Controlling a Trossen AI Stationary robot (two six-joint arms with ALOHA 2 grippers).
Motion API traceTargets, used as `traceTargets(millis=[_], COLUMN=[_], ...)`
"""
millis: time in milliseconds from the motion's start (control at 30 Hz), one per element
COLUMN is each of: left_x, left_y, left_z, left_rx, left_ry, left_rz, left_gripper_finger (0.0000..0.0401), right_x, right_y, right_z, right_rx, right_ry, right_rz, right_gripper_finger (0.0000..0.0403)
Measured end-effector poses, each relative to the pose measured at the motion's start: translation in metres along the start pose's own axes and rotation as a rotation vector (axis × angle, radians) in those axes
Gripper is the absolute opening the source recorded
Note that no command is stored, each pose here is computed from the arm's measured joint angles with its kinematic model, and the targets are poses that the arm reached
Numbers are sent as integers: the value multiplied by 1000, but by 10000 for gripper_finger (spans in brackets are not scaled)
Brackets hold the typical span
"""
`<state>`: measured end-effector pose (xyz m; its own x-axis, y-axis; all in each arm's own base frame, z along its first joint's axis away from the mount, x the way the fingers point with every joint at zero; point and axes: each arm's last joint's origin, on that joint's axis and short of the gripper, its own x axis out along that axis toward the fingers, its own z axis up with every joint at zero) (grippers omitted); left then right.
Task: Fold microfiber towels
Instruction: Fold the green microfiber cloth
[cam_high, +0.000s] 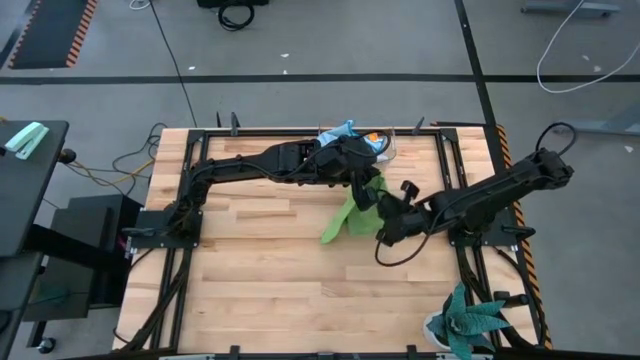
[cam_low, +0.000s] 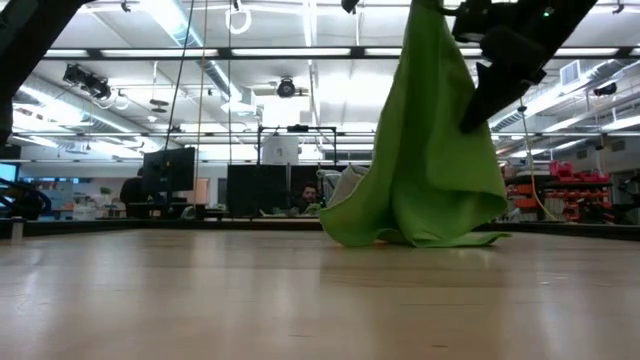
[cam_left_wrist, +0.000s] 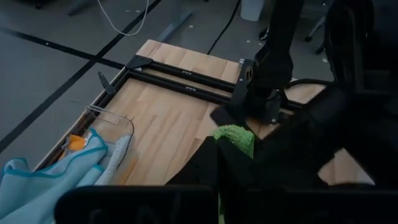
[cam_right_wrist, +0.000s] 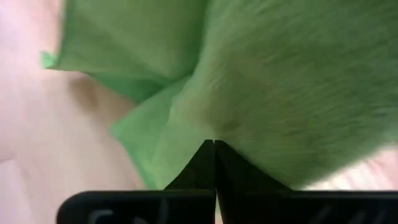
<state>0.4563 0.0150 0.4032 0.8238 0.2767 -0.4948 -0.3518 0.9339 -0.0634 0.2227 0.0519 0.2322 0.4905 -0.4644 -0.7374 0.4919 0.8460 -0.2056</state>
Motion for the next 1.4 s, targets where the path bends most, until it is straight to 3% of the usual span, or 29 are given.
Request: traceTargets(millis=[233,567,867,933,1067,1400], left_x=[0,0,0,0,1,4], left_y=[0,0,0,0,4,16], left_z=[1,1,2,2,3,6], left_rx=[-5,2,5,4,-3,-20], left_ry=[-7,-11,-19,-19,-19,-28], left_rz=[-2,-3,-5,-5,3,23], left_gripper_finger=[3,2,3,4,3,4], right_x=[-6,-16,-34,-39,-54,-71], right_y=[-18,-57,-89,-92,-85,-43], right_z=[4,-5,0,2,6,20], right_rx=[46,53,218,288,463,462], right_ry=[-51,55,-53,-77,-119,-230], right_rz=[-106,-232,-254,-189,48,364], right_gripper_finger=[2,2,2,2,3,10])
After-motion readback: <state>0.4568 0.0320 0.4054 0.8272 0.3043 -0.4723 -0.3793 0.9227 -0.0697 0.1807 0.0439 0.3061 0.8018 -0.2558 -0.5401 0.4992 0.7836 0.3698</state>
